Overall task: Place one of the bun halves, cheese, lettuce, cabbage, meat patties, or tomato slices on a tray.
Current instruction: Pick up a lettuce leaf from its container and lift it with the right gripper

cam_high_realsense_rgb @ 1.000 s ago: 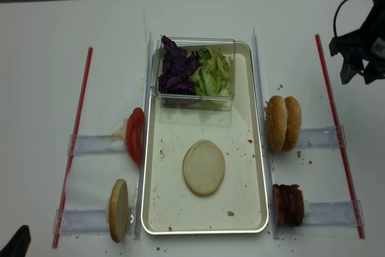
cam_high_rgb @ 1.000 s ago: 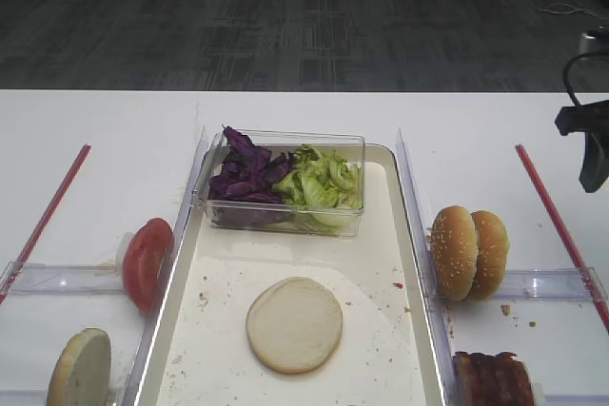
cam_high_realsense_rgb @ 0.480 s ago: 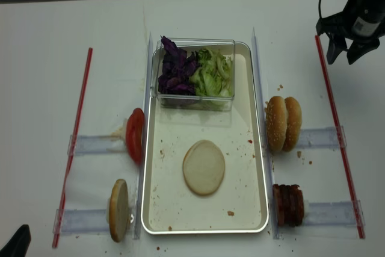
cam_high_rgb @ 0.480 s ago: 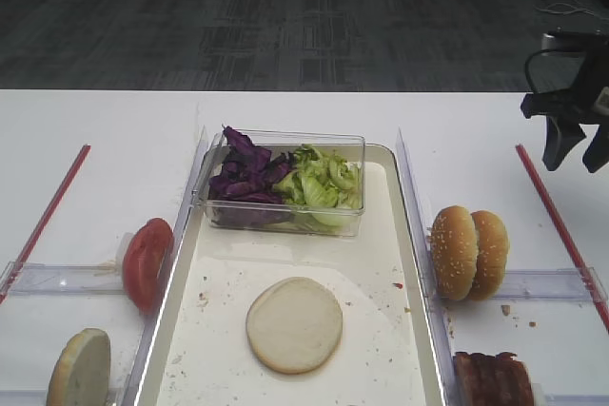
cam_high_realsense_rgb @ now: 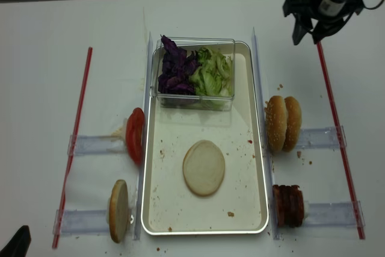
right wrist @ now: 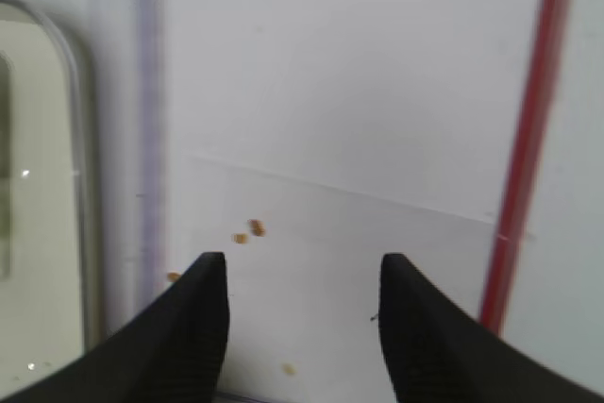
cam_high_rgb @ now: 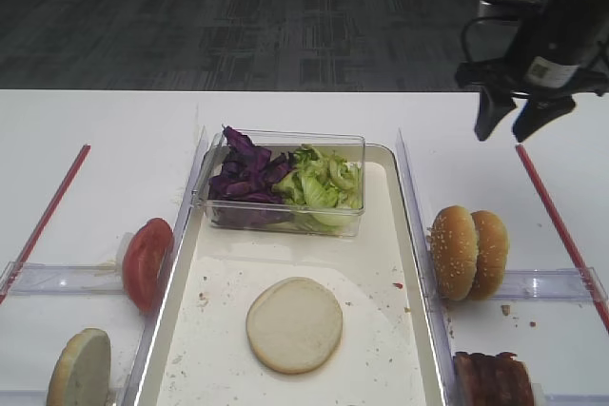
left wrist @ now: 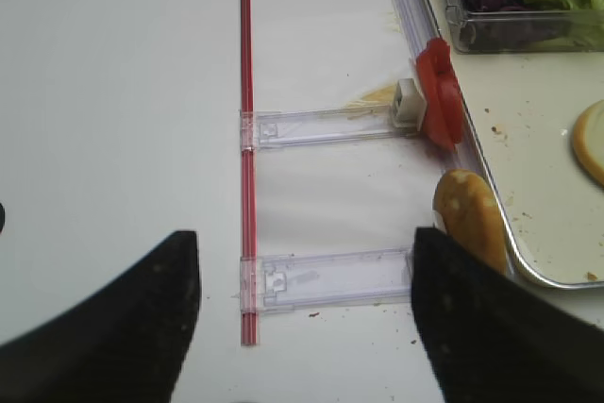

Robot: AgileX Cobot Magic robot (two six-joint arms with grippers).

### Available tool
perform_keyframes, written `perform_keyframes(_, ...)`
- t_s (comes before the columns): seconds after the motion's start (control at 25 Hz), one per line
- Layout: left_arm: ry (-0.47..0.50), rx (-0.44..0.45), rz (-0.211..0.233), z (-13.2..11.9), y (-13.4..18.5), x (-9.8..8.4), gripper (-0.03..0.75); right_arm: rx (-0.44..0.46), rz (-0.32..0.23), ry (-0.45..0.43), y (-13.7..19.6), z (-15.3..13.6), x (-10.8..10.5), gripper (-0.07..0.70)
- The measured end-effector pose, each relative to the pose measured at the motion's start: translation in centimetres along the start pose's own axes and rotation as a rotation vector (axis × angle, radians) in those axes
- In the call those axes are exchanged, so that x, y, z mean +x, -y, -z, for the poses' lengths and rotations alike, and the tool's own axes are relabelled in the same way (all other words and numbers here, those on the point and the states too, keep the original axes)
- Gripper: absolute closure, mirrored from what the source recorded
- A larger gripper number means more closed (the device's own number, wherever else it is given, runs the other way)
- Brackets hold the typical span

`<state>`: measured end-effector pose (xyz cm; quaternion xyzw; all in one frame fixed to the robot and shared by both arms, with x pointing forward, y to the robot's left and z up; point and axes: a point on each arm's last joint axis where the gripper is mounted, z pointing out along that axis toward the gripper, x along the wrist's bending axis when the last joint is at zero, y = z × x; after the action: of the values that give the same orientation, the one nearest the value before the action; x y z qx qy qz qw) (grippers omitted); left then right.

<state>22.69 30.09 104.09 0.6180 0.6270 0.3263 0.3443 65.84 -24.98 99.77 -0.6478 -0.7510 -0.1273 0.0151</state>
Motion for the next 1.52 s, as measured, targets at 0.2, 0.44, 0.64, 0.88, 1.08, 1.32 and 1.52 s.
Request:
perform_keyframes(0.2, 0.0, 0.0, 0.0, 0.0, 0.0, 0.0, 0.242, 0.012, 0.152, -0.034, 0.2, -0.9, 7.7, 0.221)
perform_keyframes(0.44, 0.0, 0.0, 0.0, 0.0, 0.0, 0.0, 0.242, 0.015, 0.321, -0.069, 1.9, -2.2, 15.3, 0.221)
perform_keyframes(0.64, 0.0, 0.0, 0.0, 0.0, 0.0, 0.0, 0.242, -0.003, 0.369, -0.083, 2.7, -2.6, 18.1, 0.221)
perform_keyframes(0.88, 0.0, 0.0, 0.0, 0.0, 0.0, 0.0, 0.242, 0.015, 0.365, -0.086, 3.1, -4.0, 19.1, 0.221)
perform_keyframes(1.08, 0.0, 0.0, 0.0, 0.0, 0.0, 0.0, 0.242, -0.006, 0.36, -0.079, 2.8, -4.7, 19.1, 0.222)
perform_keyframes(1.32, 0.0, 0.0, 0.0, 0.0, 0.0, 0.0, 0.242, -0.043, 0.362, -0.068, 2.3, -5.5, 19.0, 0.222)
perform_keyframes(1.52, 0.0, 0.0, 0.0, 0.0, 0.0, 0.0, 0.242, -0.007, 0.364, -0.047, 2.2, -7.5, 18.7, 0.222)
